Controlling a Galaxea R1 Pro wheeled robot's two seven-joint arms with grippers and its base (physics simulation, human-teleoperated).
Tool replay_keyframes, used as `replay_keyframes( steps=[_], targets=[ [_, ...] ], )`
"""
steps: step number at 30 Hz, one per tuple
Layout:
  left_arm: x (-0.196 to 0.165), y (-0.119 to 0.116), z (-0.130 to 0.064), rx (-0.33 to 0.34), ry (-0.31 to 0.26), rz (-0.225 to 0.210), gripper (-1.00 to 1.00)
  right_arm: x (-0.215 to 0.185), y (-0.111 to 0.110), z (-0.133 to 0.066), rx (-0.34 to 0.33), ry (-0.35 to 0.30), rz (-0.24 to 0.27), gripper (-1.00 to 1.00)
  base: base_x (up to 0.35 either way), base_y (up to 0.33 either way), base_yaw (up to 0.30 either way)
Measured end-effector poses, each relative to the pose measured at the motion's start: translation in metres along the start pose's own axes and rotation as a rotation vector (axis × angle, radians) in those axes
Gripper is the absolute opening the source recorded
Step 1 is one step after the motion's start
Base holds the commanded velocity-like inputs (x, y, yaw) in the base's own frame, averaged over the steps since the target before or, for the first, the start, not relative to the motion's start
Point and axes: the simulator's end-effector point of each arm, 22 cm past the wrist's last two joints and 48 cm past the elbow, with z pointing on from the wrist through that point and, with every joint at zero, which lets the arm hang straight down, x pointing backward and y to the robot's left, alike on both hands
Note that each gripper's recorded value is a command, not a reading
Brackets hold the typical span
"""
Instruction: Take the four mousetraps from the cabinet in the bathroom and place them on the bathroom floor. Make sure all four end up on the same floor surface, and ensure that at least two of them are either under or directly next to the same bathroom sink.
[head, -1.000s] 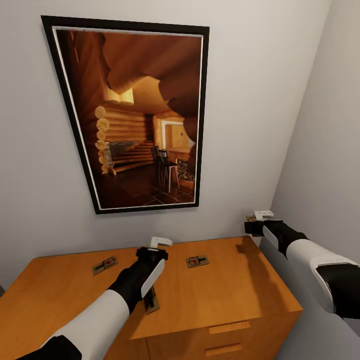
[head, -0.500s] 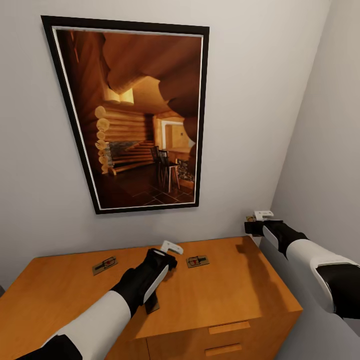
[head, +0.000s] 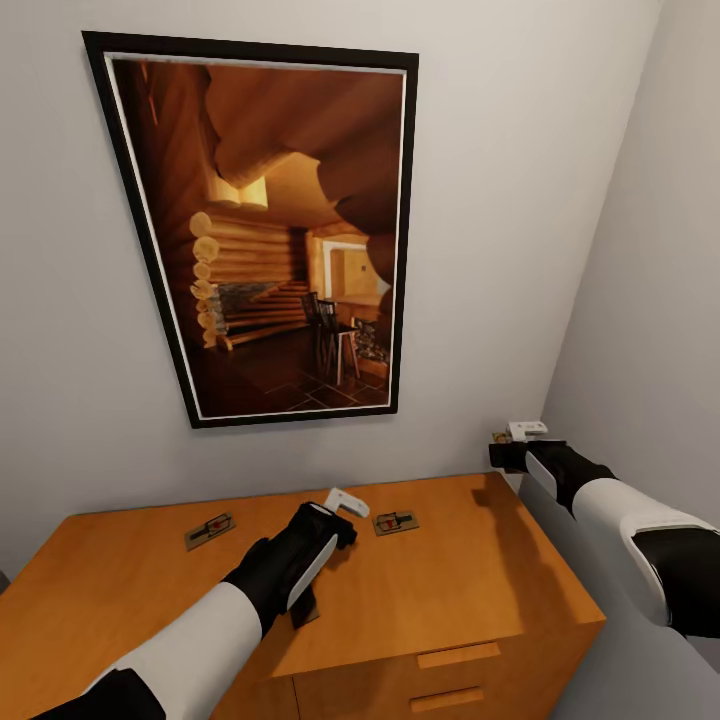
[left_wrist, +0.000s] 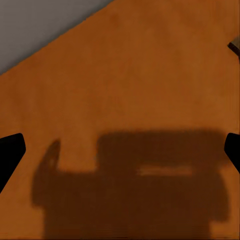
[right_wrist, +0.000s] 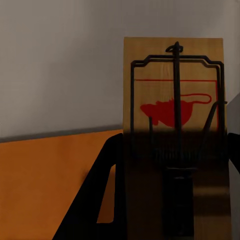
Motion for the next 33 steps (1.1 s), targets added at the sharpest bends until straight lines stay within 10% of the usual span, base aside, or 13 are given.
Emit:
replay_keyframes(
  steps=[15,30,33],
  targets=[
    [0.013,-0.028,-0.003,0.004,0.023,0.186,1.0,0.0,0.0,0.0,0.002,0.001,-0.003,-1.0,0.0,0.0,0.0],
    [0.04,-0.029,0.003,-0.007,0.098,0.241,1.0,0.0,-0.001,0.0,0.002,0.0,-0.003,-1.0,0.0,0.0,0.0],
    [0.039,-0.037,0.001,0.004,0.087,0.315,1.0,0.0,-0.001,-0.001,0.002,-0.001,-0.003,-1.0,0.0,0.0,0.0]
  ],
)
